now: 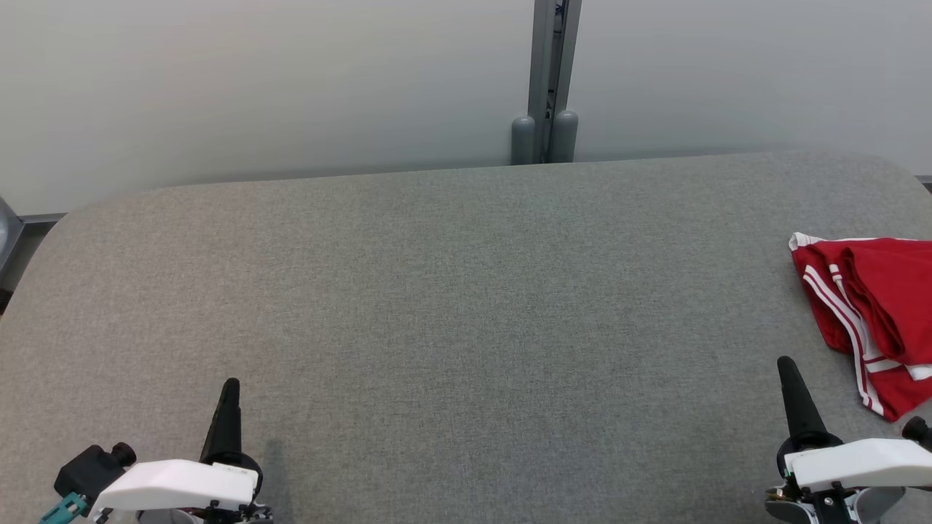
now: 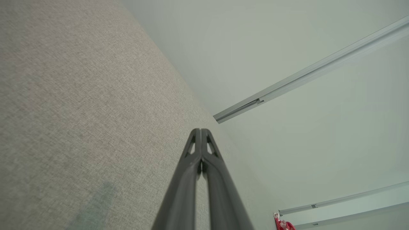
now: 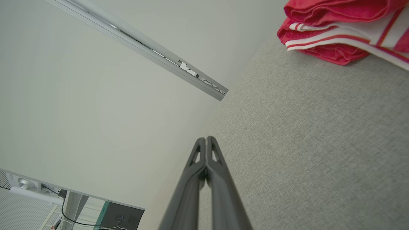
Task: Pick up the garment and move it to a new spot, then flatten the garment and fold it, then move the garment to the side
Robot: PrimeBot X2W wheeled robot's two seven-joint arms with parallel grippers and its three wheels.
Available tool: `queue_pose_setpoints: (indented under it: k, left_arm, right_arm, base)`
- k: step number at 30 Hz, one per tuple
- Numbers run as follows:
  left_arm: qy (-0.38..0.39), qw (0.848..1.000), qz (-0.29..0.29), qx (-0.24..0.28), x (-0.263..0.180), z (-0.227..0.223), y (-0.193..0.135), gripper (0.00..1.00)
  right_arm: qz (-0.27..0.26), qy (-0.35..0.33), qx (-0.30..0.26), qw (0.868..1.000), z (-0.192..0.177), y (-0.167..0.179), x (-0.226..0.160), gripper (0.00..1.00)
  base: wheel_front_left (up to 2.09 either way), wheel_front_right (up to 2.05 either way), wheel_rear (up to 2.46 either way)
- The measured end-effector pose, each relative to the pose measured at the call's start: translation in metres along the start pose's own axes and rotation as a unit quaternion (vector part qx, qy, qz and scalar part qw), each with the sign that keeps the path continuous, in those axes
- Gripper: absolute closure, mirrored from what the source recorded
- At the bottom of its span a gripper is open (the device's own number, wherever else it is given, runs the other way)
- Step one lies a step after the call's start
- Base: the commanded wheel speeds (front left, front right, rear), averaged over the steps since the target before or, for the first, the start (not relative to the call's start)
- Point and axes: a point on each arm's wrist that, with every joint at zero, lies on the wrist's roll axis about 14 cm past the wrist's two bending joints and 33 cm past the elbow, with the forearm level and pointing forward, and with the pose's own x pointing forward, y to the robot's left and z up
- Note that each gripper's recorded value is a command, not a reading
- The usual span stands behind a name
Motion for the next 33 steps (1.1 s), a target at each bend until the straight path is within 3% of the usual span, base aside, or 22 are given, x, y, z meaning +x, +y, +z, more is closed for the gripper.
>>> queue_pose_setpoints:
  k: [33]
  left_arm:
    - [-0.008,0.987,-0.047,-0.151,0.006,0.022,-0.019,1.0]
  right_arm:
    - [0.013,0.001,0.149,0.989,0.01,0.008,0.006,1.0]
  base:
    - [0.0,0.0,0.0]
